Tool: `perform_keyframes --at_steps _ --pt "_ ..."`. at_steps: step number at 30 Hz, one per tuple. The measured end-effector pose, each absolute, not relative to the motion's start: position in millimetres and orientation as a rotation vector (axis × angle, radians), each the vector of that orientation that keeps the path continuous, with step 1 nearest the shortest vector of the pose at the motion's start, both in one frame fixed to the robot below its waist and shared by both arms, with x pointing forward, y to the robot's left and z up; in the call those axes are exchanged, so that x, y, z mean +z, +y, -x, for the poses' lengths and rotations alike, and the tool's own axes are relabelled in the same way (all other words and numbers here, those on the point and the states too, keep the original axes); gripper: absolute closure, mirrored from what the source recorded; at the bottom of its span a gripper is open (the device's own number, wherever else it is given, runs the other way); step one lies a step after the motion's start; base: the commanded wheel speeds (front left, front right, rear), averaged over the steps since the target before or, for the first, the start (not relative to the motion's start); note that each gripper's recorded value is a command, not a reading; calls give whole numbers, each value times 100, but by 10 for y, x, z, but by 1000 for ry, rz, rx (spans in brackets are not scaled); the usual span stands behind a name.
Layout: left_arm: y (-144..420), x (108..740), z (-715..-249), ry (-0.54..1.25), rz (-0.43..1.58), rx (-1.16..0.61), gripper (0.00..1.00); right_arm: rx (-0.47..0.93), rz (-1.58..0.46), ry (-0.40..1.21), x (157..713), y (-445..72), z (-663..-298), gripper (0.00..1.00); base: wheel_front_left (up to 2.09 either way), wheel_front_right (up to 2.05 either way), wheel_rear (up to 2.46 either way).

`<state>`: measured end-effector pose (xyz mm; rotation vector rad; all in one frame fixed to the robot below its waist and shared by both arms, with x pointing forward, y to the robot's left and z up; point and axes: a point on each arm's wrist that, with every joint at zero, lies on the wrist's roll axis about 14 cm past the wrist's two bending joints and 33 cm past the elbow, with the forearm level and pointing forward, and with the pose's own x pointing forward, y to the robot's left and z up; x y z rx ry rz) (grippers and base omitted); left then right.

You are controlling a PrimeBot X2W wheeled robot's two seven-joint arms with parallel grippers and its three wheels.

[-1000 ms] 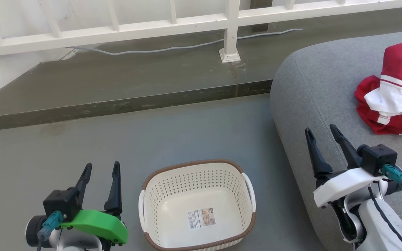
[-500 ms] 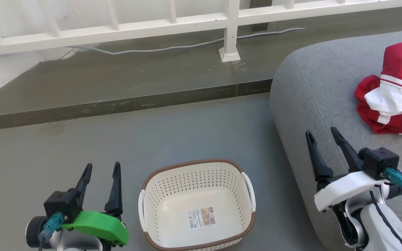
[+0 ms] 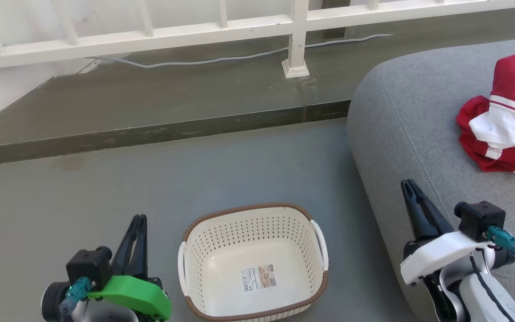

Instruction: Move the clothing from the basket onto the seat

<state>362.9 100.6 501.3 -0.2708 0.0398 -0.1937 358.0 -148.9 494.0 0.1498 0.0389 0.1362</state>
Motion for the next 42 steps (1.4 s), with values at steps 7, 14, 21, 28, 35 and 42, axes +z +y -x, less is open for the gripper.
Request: perform_keyframes --at_steps 7,14,21,28,35,42 --pt "1017 4973 -3593 61 334 -185 100 121 -210 59 4885 -1517 -3556 100 0 0 0" --pt "1092 4952 -3604 83 432 -154 100 94 -316 73 4874 -1572 -3571 100 0 0 0" --pt "1163 4923 -3617 110 530 -128 100 67 -439 93 4846 -1609 -3583 100 0 0 0" --pt "1221 4885 -3620 131 607 -108 100 41 -534 113 4808 -1658 -3589 100 0 0 0" --pt "1297 4821 -3620 160 698 -78 100 20 -626 132 4768 -1703 -3592 100 0 0 0" --pt "1353 4794 -3623 175 790 -57 100 -4 -720 137 4751 -1763 -3602 100 0 0 0"
